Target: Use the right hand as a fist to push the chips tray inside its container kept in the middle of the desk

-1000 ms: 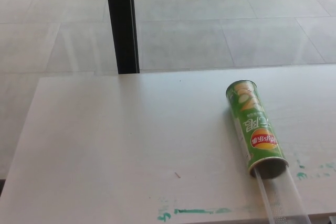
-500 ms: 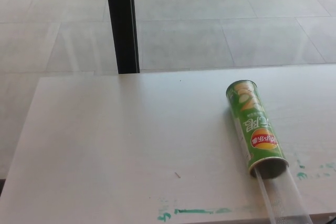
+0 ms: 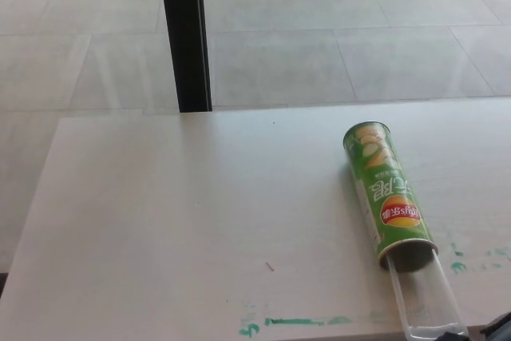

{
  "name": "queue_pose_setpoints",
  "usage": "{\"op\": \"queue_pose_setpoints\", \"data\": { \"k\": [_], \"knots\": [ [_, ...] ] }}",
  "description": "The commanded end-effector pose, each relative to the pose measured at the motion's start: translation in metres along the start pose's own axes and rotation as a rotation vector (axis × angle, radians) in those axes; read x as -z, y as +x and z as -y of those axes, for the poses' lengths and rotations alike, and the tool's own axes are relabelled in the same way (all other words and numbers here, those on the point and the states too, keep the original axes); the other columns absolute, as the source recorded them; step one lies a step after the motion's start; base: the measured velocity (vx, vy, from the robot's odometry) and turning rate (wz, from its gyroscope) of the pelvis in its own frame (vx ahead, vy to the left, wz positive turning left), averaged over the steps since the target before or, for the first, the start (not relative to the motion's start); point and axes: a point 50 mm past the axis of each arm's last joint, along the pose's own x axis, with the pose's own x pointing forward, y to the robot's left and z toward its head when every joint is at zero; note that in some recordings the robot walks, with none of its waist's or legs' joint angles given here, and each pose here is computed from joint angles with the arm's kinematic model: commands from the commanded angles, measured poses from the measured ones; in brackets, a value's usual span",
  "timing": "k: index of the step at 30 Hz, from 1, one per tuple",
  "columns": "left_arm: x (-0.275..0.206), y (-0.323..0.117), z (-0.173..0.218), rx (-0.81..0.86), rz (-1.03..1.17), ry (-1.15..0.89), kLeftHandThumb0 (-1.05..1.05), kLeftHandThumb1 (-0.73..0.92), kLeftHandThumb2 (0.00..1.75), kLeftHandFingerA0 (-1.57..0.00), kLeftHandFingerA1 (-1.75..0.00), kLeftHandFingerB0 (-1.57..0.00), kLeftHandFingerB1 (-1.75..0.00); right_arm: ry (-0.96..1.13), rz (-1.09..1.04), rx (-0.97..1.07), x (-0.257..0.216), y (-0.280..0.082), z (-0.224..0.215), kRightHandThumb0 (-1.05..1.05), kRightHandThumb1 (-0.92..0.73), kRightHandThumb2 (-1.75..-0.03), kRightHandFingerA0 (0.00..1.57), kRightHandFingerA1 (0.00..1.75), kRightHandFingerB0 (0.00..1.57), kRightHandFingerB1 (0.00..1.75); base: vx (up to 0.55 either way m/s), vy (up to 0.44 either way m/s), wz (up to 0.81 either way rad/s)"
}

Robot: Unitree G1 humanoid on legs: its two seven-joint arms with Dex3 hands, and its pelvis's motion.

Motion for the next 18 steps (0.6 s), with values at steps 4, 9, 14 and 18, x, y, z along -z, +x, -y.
{"op": "queue_pose_setpoints", "data": {
  "k": [4, 9, 14, 18],
  "knots": [
    [-0.004, -0.003, -0.011, -0.002, 0.022, 0.001, -0.82, 0.92, 0.71, -0.5, -0.56, -0.32, -0.46, -0.043, -0.044, 0.127, 0.008, 0.007, 0.005, -0.59, -0.79, -0.66, 1.01, 1.47, 0.58, 0.53, 0.0, 0.0, 0.0],
    [-0.003, -0.002, -0.011, -0.005, 0.013, 0.011, -0.83, 0.75, 1.12, -0.45, -0.63, -0.28, -0.55, -0.084, -0.051, 0.124, 0.011, 0.01, 0.005, -0.62, -0.8, -0.67, 1.01, 1.46, 0.59, 0.53, 0.0, 0.0, 0.0],
    [-0.005, -0.002, -0.01, -0.006, 0.024, 0.004, -0.78, 0.73, 1.12, -0.47, -0.64, -0.3, -0.56, -0.104, -0.048, 0.129, 0.018, 0.012, 0.008, -0.61, -0.79, -0.65, 1.0, 1.4, 0.6, 0.53, 0.0, 0.0, 0.0],
    [-0.003, -0.002, -0.009, 0.002, 0.025, -0.028, -0.83, 0.92, 0.69, -0.5, -0.56, -0.33, -0.45, -0.121, -0.061, 0.093, 0.02, 0.013, 0.008, -0.6, -0.8, -0.66, 0.96, 1.41, 0.57, 0.52, 0.0, 0.0, 0.0]
  ]
}}
